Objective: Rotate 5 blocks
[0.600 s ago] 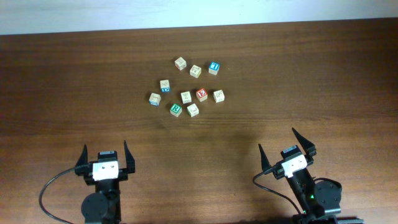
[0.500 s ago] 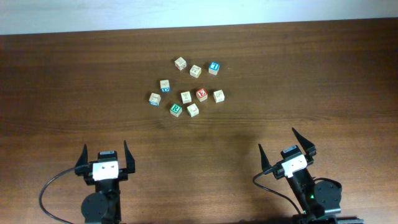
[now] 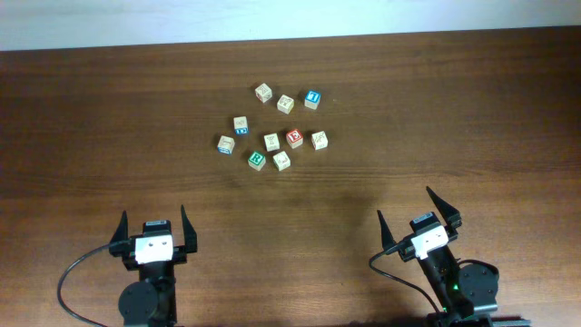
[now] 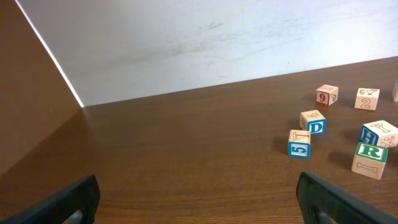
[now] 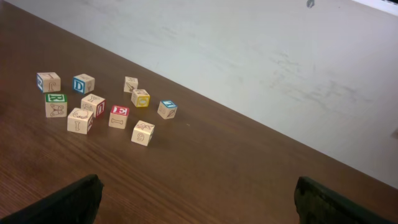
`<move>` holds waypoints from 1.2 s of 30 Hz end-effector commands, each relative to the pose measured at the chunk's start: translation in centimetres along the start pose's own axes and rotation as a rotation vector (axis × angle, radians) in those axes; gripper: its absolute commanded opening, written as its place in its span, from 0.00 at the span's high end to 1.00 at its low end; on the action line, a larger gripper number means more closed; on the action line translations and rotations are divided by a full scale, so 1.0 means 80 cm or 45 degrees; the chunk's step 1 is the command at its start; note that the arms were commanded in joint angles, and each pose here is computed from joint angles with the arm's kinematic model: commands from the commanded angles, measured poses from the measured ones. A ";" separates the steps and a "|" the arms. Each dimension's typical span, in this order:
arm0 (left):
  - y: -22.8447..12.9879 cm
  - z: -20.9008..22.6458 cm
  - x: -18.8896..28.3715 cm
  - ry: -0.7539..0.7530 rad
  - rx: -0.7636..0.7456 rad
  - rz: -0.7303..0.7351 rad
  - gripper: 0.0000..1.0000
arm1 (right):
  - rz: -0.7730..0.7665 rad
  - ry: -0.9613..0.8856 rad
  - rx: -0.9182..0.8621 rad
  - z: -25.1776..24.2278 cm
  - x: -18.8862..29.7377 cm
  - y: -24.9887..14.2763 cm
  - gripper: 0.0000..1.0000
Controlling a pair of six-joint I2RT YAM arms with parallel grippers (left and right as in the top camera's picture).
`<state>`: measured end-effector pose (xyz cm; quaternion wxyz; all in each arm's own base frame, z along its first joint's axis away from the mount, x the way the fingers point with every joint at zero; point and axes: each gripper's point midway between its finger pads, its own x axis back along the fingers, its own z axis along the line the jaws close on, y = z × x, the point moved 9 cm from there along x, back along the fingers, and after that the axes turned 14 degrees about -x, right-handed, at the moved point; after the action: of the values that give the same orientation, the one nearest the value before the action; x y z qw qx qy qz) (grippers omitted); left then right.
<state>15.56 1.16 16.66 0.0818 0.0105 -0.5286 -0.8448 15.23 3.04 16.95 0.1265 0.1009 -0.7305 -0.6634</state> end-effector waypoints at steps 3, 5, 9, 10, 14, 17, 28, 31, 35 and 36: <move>-0.001 0.000 0.000 0.015 -0.020 0.000 0.01 | 0.002 -0.011 0.002 -0.001 0.000 -0.003 0.02; -0.001 0.000 0.000 0.015 -0.020 0.000 0.01 | 0.002 -0.011 0.002 -0.001 0.000 -0.003 0.02; -0.001 0.000 0.000 0.015 -0.020 0.000 0.01 | 0.002 -0.011 0.002 -0.001 0.000 -0.003 0.02; -0.001 0.000 0.000 0.015 -0.020 0.000 0.01 | 0.002 -0.011 0.002 -0.001 0.000 -0.003 0.02; -0.001 0.000 0.000 0.015 -0.020 0.000 0.01 | 0.002 -0.011 0.002 -0.001 0.000 -0.003 0.02; -0.001 0.000 0.000 0.015 -0.020 0.000 0.01 | 0.002 -0.011 0.002 -0.001 0.000 -0.003 0.02; -0.001 0.000 0.000 0.015 -0.020 -0.001 0.01 | 0.001 -0.011 0.002 -0.001 0.000 -0.003 0.02; -0.001 0.000 0.000 0.015 -0.020 0.000 0.01 | 0.001 -0.011 0.002 -0.001 0.000 -0.003 0.02; -0.001 0.000 0.000 0.015 -0.020 -0.001 0.01 | 0.001 -0.011 0.002 -0.001 0.000 -0.003 0.02; -0.001 0.000 0.000 0.015 -0.020 0.000 0.01 | 0.001 -0.011 0.002 -0.001 0.000 -0.003 0.02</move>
<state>15.56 1.16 16.66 0.0818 0.0105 -0.5286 -0.8448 15.23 3.04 16.95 0.1266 0.1008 -0.7304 -0.6636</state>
